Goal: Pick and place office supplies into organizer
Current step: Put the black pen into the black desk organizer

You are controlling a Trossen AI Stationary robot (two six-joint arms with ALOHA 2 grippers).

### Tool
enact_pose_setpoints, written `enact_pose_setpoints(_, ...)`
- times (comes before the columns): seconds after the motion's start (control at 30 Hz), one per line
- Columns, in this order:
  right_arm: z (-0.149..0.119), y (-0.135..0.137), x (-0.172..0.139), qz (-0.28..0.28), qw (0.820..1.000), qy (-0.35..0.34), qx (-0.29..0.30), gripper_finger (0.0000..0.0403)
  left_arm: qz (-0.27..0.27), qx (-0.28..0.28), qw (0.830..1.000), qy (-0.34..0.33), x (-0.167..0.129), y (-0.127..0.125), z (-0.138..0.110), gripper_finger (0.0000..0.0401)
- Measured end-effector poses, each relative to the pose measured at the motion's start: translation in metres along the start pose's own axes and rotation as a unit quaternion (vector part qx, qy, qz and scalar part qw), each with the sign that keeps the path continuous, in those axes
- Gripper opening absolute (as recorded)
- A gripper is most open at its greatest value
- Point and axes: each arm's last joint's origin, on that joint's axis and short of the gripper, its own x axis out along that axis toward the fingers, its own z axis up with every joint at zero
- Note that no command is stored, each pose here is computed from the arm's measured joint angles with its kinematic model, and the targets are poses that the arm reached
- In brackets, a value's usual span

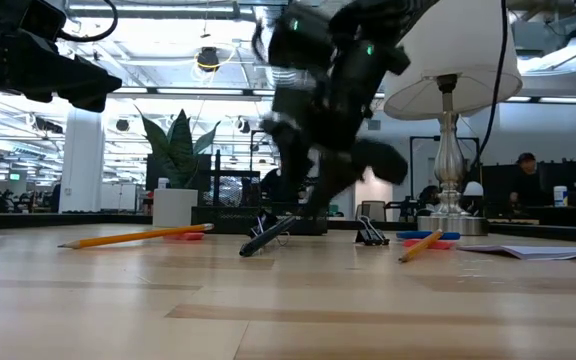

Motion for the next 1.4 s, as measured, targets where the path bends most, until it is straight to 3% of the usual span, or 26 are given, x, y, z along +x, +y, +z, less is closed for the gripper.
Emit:
enact_pose_setpoints(0.07, -0.003, 0.006, 0.005, 0.014, 1.0, 0.025, -0.004, 0.0173, 0.0, 0.0, 1.0, 0.0, 0.0, 0.0, 0.0, 0.0144)
enact_pose_setpoints(0.2, 0.0, 0.008, 0.018, -0.02, 0.998, 0.061, -0.026, 0.0174, -0.001, -0.004, 1.0, 0.0, 0.0, 0.0, 0.0, 0.0144)
enact_pose_setpoints(1.4, 0.013, 0.012, 0.017, -0.035, 0.996, 0.043, -0.076, 0.0168, -0.001, -0.004, 1.0, 0.0, 0.0, 0.0, 0.0, 0.0144)
